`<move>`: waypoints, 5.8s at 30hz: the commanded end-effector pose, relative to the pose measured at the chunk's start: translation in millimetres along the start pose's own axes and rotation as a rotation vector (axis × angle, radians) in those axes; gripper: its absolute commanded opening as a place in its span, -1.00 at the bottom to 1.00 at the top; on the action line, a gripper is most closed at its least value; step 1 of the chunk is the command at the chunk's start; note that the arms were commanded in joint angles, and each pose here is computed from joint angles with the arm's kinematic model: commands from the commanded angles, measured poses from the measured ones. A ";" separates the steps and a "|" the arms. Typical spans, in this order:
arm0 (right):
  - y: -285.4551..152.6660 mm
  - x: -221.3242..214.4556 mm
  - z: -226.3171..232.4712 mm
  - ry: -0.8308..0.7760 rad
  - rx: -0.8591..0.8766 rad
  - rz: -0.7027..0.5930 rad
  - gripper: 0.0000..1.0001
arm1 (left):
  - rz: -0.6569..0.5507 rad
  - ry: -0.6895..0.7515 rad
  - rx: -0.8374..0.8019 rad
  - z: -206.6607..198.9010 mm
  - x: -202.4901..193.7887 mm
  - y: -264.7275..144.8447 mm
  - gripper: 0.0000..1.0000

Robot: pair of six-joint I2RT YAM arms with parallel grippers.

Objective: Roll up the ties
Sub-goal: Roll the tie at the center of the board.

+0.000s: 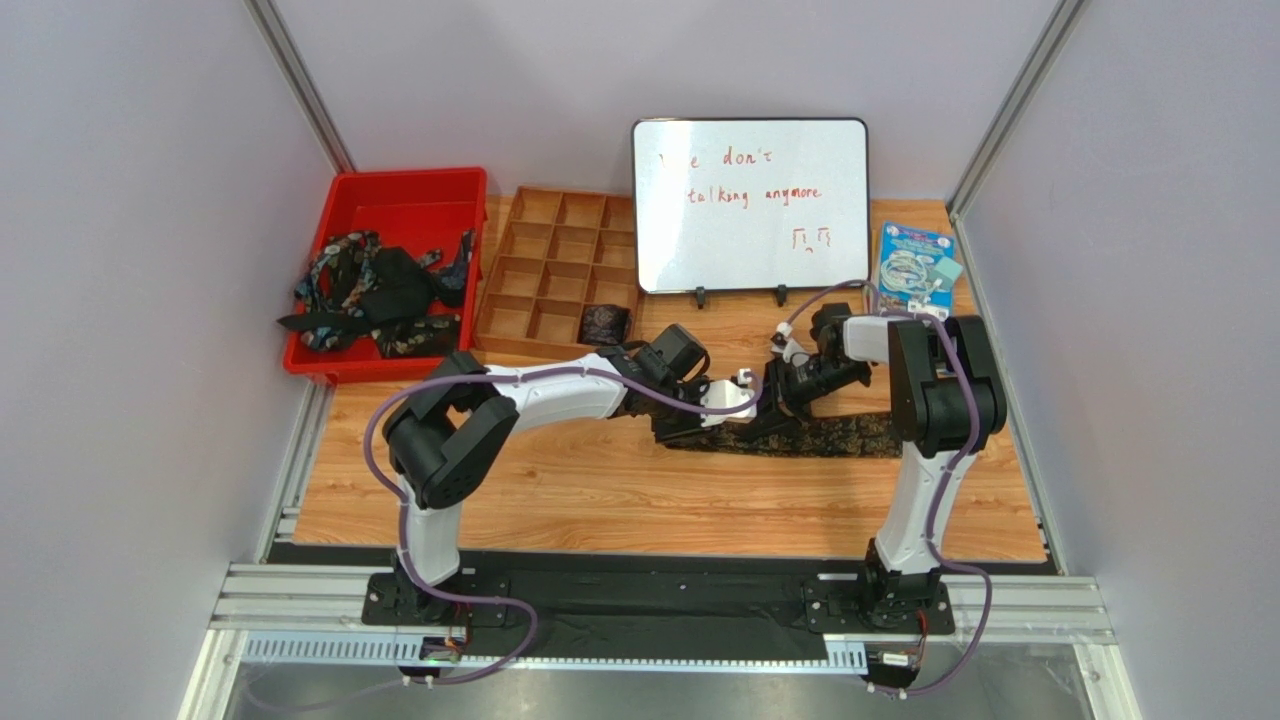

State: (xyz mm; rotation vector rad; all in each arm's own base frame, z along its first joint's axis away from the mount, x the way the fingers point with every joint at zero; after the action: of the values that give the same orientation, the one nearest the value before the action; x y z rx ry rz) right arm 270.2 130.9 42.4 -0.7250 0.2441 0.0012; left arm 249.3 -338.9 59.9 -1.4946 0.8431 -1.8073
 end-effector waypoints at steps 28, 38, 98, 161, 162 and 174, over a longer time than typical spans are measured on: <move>46.1 -17.3 68.4 -0.074 0.150 0.050 -0.25 | 0.133 -0.154 -0.099 -20.8 -33.4 9.7 -0.52; 67.1 -9.8 8.4 0.050 -0.025 0.085 -0.81 | 0.019 -0.173 -0.079 -16.8 -17.8 -11.5 0.00; 27.4 -16.6 73.3 -0.060 0.151 0.054 -0.26 | 0.002 -0.129 -0.049 -22.5 -26.2 10.4 -0.49; 8.2 -8.4 31.0 -0.014 0.228 0.164 -0.42 | -0.220 -0.144 0.038 -15.7 -12.8 13.8 -0.61; 2.7 -6.2 37.1 -0.039 0.231 0.155 -0.38 | -0.197 -0.143 0.037 -15.7 -13.9 14.7 -0.63; -15.1 -15.3 59.7 -0.082 0.203 0.095 -0.12 | -0.024 -0.074 -0.023 -28.0 -17.1 21.0 -0.67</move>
State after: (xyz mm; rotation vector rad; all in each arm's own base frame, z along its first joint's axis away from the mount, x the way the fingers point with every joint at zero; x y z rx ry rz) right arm 269.7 155.1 88.8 -0.4972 0.2266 0.1080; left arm 236.5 -353.4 49.7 -1.6436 0.6562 -1.8472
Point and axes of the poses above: each gripper's point midway between its finger pads, its own y axis out along the fingers, its own z axis along the line the jaws close on, x = y × z, the point moved 4 cm from there along -y, back along the fingers, and after that the axes turned 5 degrees about y, right-handed, at the moved point
